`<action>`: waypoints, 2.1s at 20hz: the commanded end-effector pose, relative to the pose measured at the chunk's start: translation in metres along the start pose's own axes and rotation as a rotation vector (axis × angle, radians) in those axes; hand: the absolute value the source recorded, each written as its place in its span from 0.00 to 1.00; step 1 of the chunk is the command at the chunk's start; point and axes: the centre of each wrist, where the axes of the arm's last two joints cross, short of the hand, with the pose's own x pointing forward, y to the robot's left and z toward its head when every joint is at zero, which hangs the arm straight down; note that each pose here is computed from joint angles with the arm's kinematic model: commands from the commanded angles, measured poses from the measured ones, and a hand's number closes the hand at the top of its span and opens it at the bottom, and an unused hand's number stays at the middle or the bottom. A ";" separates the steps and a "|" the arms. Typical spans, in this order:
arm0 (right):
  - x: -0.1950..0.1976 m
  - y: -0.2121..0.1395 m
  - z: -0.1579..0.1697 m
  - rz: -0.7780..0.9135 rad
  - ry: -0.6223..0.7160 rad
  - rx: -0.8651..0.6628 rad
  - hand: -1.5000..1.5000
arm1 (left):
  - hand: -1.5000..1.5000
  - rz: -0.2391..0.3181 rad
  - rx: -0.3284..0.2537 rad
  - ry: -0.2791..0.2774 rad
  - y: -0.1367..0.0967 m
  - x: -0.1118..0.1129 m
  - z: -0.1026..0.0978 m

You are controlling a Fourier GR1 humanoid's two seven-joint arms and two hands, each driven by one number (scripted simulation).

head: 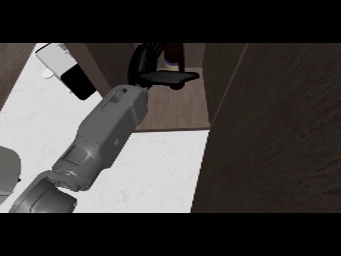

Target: Pick up the wine, place it into the cabinet and close the cabinet

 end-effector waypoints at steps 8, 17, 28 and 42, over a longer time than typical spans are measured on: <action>0.049 -0.006 0.014 -0.111 0.010 -0.013 0.00 | 0.00 0.144 -0.089 0.029 0.010 -0.032 0.047; 0.049 -0.007 0.013 -0.098 -0.011 -0.033 0.00 | 0.00 0.179 -0.076 0.069 0.001 -0.041 0.099; 0.056 -0.011 0.012 -0.050 -0.006 0.005 0.00 | 0.00 0.240 -0.048 0.069 0.016 -0.029 0.176; 0.044 0.000 0.017 -0.096 0.066 0.323 0.00 | 0.00 0.212 -0.016 0.000 0.097 0.012 0.235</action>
